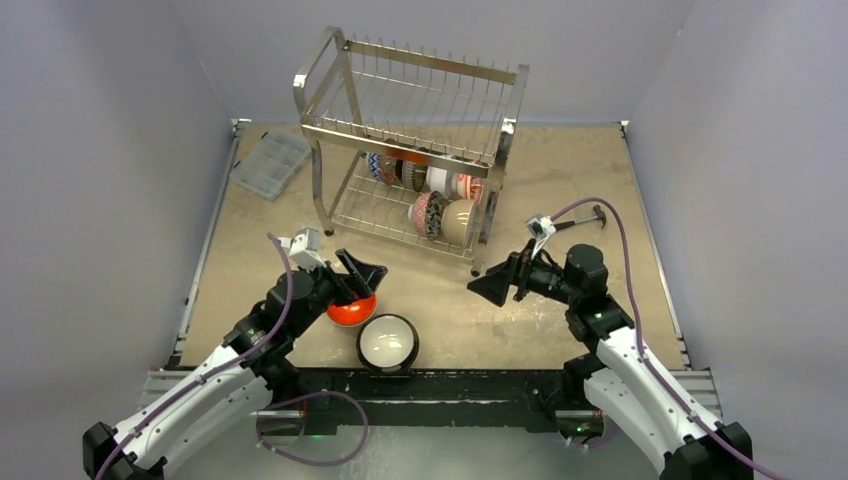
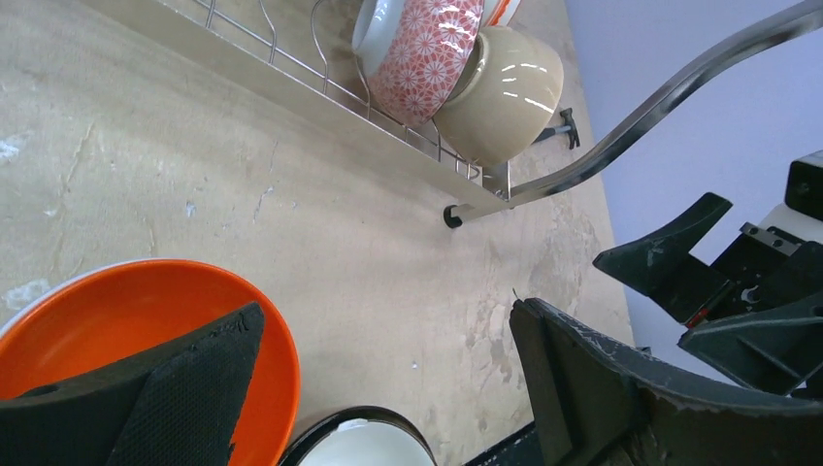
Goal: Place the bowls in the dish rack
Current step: Move the bowl to the center of the board.
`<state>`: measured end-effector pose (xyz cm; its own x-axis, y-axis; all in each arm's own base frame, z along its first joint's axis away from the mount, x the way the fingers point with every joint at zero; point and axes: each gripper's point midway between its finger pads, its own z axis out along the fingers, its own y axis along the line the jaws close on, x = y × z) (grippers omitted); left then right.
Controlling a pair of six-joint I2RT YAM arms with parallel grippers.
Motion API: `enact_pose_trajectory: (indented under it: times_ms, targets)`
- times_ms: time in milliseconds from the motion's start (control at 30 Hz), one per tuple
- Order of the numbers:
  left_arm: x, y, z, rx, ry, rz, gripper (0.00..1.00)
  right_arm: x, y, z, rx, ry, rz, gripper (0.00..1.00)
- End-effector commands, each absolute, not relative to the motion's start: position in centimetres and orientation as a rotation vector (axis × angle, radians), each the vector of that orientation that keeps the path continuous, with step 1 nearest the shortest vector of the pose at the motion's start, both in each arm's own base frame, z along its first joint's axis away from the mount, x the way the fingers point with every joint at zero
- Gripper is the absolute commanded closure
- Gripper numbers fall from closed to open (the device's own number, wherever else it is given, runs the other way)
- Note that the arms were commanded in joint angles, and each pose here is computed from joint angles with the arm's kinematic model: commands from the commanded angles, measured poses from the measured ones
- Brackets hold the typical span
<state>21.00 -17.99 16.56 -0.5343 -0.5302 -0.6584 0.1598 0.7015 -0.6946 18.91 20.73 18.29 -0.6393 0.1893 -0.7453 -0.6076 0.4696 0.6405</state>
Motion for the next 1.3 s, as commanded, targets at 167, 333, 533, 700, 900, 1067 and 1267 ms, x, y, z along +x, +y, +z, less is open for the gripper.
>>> enact_pose_trajectory:
  times_ms: [167,333,533,700,900,1067,1267]
  targets:
    - [19.8,-19.3,16.9,-0.157,2.055,-0.920,0.02,17.0,21.2,17.3,-0.310,1.961,1.385,0.01]
    - [19.3,-19.9,17.6,-0.023,2.155,-0.858,0.01,16.5,21.7,15.8,-0.250,1.959,1.485,0.01]
    - [18.7,-19.3,15.1,0.028,2.261,-0.775,0.02,15.5,23.3,14.8,-0.266,1.973,1.533,0.02]
    - [18.4,-19.0,13.6,-0.081,2.253,-0.814,0.03,14.6,24.7,13.4,-0.333,2.022,1.504,0.01]
    - [18.9,-18.5,14.3,-0.159,2.159,-0.850,0.04,13.9,25.1,13.6,-0.354,1.969,1.510,0.02]
    - [18.6,-18.2,13.8,-0.169,2.180,-0.835,0.05,13.1,27.2,15.1,-0.462,1.968,1.537,0.03]
    - [18.6,-17.2,12.5,-0.164,2.247,-0.731,0.06,11.5,31.2,17.1,-0.562,1.968,1.531,0.10]
